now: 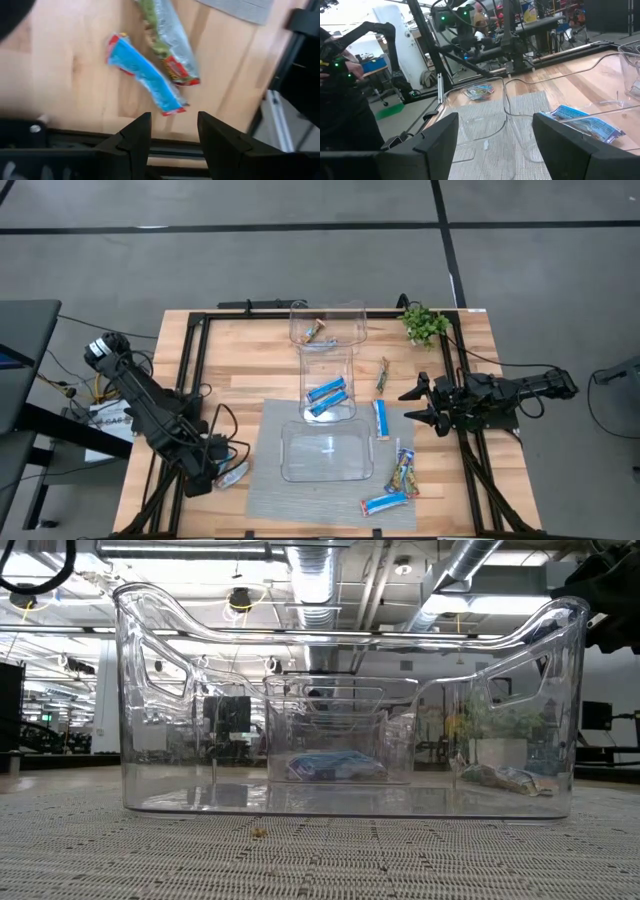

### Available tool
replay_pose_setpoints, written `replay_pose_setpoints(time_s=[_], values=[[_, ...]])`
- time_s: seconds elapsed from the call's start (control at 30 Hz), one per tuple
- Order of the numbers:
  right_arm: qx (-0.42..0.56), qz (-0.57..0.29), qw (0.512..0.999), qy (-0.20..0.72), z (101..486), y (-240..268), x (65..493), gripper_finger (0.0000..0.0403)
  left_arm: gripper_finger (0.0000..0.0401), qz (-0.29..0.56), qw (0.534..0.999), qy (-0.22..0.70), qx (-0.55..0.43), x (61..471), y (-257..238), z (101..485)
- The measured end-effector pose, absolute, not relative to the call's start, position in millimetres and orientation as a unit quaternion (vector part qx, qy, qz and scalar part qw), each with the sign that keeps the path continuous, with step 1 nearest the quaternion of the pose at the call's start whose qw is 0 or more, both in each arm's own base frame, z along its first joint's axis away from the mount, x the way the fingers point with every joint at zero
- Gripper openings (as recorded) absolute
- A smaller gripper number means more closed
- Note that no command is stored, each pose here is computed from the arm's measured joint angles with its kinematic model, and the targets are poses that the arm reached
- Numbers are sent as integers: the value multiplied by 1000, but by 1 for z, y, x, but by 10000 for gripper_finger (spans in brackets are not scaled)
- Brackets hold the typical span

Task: Pick and place Granola Bars by type
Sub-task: Put the red granola bar into the bottom transparent bin

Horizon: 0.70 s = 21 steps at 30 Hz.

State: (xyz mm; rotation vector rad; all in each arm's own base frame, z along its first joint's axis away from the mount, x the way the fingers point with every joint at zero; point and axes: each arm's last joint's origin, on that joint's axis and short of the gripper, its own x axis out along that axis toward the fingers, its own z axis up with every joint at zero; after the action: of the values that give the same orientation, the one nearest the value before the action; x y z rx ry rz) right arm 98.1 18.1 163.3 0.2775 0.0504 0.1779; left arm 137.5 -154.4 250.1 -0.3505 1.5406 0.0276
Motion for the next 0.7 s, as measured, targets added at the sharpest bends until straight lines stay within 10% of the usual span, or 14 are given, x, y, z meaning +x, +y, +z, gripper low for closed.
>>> replay_pose_setpoints(time_s=[0.7], values=[[138,88,986,25,163,18,98,249,153,214,675,671,-221,126,-168,234]])
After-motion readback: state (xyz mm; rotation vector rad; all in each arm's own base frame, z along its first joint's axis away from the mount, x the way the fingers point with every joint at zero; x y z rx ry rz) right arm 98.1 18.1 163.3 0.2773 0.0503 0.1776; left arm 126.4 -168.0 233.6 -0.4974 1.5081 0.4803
